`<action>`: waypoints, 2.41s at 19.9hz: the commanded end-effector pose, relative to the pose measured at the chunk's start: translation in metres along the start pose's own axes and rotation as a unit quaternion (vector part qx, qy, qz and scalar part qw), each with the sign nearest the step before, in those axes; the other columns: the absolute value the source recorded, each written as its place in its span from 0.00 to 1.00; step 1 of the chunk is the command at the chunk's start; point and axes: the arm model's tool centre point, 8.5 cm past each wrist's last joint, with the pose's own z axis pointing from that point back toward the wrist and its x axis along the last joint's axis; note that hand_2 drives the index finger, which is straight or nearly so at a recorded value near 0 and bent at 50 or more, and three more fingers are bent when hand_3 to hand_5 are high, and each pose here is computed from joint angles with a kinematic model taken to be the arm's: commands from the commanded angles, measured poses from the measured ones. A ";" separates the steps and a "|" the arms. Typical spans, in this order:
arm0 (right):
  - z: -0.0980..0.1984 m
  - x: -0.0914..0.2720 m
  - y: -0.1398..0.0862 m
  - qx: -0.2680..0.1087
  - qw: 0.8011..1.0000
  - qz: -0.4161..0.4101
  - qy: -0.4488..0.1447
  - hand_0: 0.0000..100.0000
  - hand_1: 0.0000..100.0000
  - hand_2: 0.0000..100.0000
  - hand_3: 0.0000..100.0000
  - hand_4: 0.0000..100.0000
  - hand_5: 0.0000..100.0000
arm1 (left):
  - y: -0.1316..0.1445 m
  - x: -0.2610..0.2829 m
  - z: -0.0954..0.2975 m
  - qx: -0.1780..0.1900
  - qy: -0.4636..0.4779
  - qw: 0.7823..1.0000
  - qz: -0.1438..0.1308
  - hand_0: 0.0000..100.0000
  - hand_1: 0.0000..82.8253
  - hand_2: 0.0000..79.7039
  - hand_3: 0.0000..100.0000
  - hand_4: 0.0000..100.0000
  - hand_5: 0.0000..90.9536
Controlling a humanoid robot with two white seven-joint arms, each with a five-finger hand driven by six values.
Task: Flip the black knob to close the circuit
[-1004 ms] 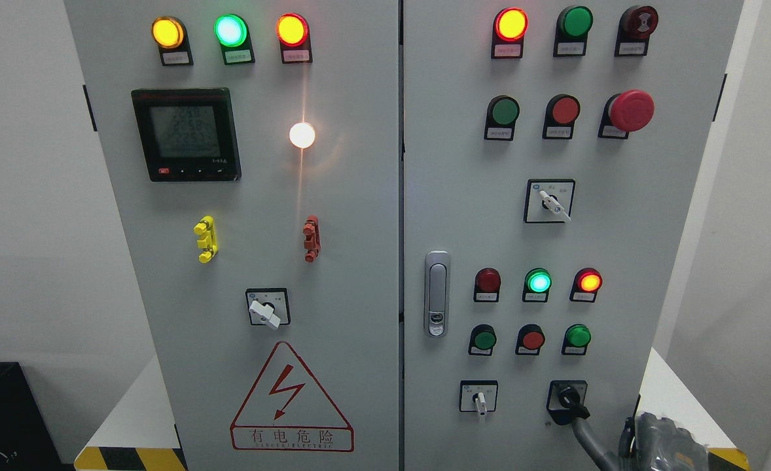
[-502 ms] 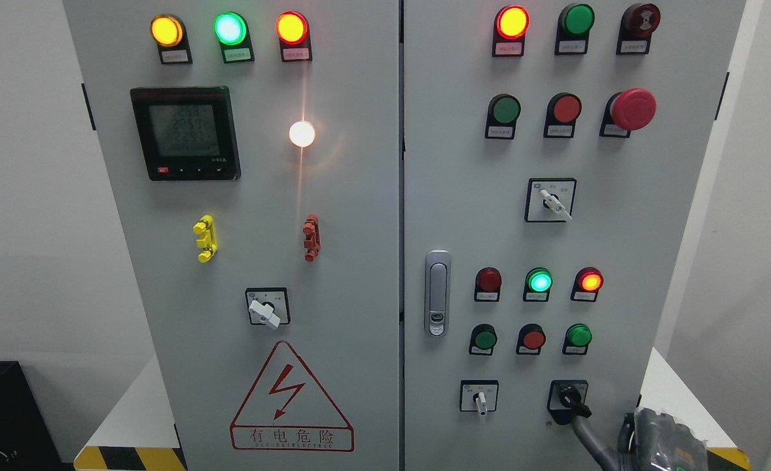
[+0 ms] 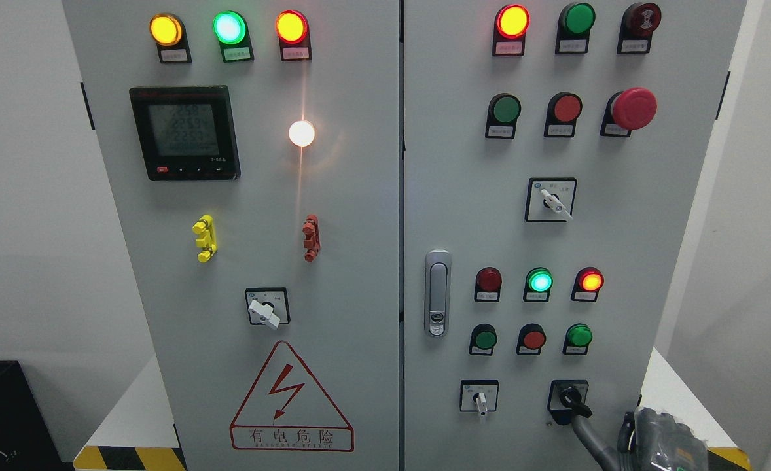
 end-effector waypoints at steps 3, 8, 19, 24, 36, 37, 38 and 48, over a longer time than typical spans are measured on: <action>0.008 0.012 0.004 0.001 1.000 0.004 -0.021 0.00 0.00 0.87 1.00 0.92 0.99 | -0.001 -0.006 0.000 -0.001 -0.001 1.000 0.001 0.12 0.67 0.00 0.00 0.00 0.00; 0.012 0.015 0.012 0.012 0.999 0.012 -0.030 0.00 0.00 0.88 1.00 0.91 0.99 | -0.001 -0.006 0.000 -0.001 -0.001 1.000 0.001 0.12 0.67 0.00 0.00 0.00 0.00; 0.015 0.025 0.020 0.020 0.999 0.017 -0.046 0.00 0.00 0.88 1.00 0.91 0.99 | -0.001 -0.006 0.000 -0.001 -0.001 1.000 0.001 0.12 0.67 0.00 0.00 0.00 0.00; 0.023 0.025 0.013 0.010 0.999 0.009 -0.051 0.00 0.00 0.87 1.00 0.91 0.99 | -0.001 -0.006 0.000 -0.001 -0.001 1.000 0.001 0.12 0.67 0.00 0.00 0.00 0.00; 0.085 0.014 -0.020 -0.024 0.981 -0.161 -0.105 0.00 0.03 0.75 0.94 0.86 0.90 | -0.002 -0.006 0.000 -0.002 -0.001 1.000 0.001 0.12 0.67 0.00 0.00 0.00 0.00; 0.089 0.013 -0.019 -0.016 0.975 -0.191 -0.113 0.00 0.03 0.71 0.93 0.85 0.87 | -0.001 -0.006 0.000 -0.001 -0.001 1.000 0.001 0.12 0.67 0.00 0.00 0.00 0.00; 0.094 0.011 -0.018 -0.006 0.968 -0.223 -0.114 0.00 0.03 0.69 0.93 0.84 0.86 | -0.001 -0.006 0.000 -0.001 -0.001 1.000 0.001 0.12 0.67 0.00 0.00 0.00 0.00; 0.130 -0.011 0.002 0.067 0.853 -0.511 -0.082 0.00 0.04 0.39 0.65 0.64 0.61 | -0.001 -0.006 0.000 -0.001 -0.001 1.000 0.001 0.12 0.67 0.00 0.00 0.00 0.00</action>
